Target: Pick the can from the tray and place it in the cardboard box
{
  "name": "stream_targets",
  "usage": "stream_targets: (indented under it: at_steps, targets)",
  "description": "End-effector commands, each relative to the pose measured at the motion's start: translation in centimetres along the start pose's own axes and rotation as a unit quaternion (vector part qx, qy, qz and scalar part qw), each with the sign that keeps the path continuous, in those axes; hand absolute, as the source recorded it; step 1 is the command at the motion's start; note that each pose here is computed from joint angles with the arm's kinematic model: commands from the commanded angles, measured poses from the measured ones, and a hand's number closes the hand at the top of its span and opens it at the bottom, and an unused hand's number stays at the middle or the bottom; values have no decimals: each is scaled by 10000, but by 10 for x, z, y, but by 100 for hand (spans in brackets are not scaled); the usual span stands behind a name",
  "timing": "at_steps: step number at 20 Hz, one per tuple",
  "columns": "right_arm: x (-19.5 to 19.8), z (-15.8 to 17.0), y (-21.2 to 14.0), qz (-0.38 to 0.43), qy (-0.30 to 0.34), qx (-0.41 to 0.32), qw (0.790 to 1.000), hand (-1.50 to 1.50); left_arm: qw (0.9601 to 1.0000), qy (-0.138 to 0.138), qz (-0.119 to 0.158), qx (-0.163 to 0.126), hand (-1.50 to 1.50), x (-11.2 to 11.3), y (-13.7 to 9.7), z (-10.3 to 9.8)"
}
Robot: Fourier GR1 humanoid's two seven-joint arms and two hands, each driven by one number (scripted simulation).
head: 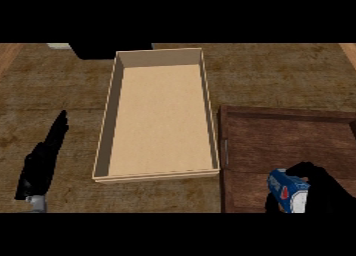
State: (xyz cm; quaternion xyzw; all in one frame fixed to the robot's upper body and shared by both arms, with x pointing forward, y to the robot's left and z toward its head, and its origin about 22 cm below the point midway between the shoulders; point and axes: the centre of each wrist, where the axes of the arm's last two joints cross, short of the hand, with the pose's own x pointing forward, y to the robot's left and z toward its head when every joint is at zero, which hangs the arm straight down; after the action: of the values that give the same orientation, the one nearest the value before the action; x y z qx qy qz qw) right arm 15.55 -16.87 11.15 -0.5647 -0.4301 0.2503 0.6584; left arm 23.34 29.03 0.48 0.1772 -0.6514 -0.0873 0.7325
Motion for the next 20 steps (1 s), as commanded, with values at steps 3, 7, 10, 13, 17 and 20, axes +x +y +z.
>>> stream_targets:
  at_steps: [3,7,10,13,17,20]
  targets:
    - [49,45,-34,-1368,-891,-737,9838,150,9999,-55,9,-107,0,9,-11,2]
    - [78,65,-40,-1726,-1322,-882,9721,150,9998,-151,15,-85,0,16,-12,-6]
    - [108,61,-43,-1733,-1554,-905,9683,150,9999,-68,-10,-111,0,19,-6,-16]
    - [135,31,-43,-1868,-1461,-968,9666,150,9998,-139,-35,-128,0,16,-5,-16]
    - [159,15,-55,-1823,-1312,-789,9712,150,9995,-136,83,-263,0,15,-15,-7]
    - [182,3,-59,-1655,-1276,-711,9753,150,9996,-184,-79,-219,0,10,-11,-15]
